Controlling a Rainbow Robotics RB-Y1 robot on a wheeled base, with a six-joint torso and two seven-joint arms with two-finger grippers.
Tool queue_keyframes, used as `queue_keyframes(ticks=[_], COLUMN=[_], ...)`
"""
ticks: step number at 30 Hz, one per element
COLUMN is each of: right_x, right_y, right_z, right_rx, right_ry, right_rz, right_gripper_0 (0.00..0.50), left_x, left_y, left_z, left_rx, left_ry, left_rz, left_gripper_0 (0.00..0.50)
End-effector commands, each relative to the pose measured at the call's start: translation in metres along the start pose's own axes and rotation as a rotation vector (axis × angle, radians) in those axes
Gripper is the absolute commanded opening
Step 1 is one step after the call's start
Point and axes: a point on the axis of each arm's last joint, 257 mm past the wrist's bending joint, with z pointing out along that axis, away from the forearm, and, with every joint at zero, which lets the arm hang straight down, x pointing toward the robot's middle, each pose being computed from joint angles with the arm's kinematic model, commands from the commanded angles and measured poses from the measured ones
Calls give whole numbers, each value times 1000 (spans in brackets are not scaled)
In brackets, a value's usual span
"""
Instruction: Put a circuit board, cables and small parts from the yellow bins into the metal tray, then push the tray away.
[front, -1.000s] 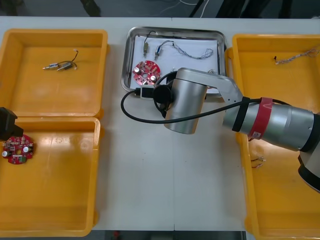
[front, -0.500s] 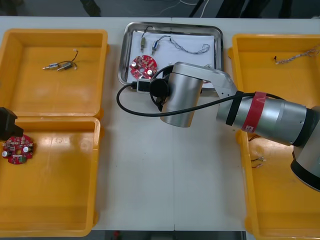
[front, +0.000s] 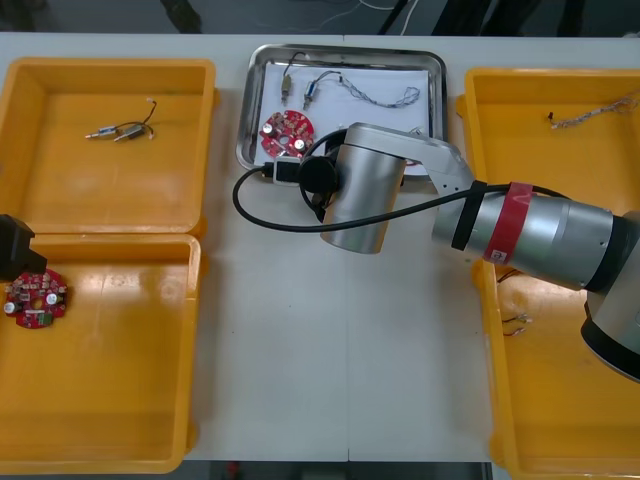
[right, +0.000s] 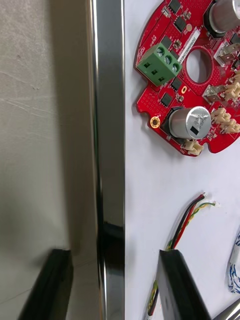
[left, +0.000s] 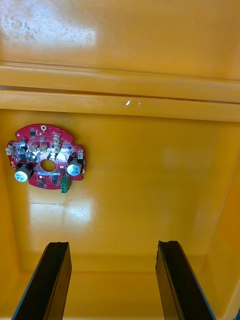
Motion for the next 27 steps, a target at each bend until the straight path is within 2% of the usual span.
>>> queue_keyframes(ticks=[1, 3, 12, 20, 24, 27], right_x=[-28, -31, -40, -41, -34, -23], right_y=[-36, -36, -29, 5, 24, 34], right_z=[-17, -23, -67, -108, -130, -146], right_rx=[26, 3, -25, -93, -143, -174], right_ry=[-55, -56, -24, -30, -39, -25], right_rz=[43, 68, 48, 70, 124, 163], right_gripper_0=[500, 500, 500, 500, 500, 500], left_x=[-2, -2, -2, -2, -2, -2], left_y=[16, 16, 16, 16, 16, 16], left_z=[-13, -13, -13, -13, -13, -13], left_rx=[-52, -52, -52, -52, -52, -52], left_ry=[-20, -20, -20, -20, -20, -20], left_rz=[87, 87, 87, 87, 87, 87], left_gripper_0=[500, 500, 500, 500, 500, 500])
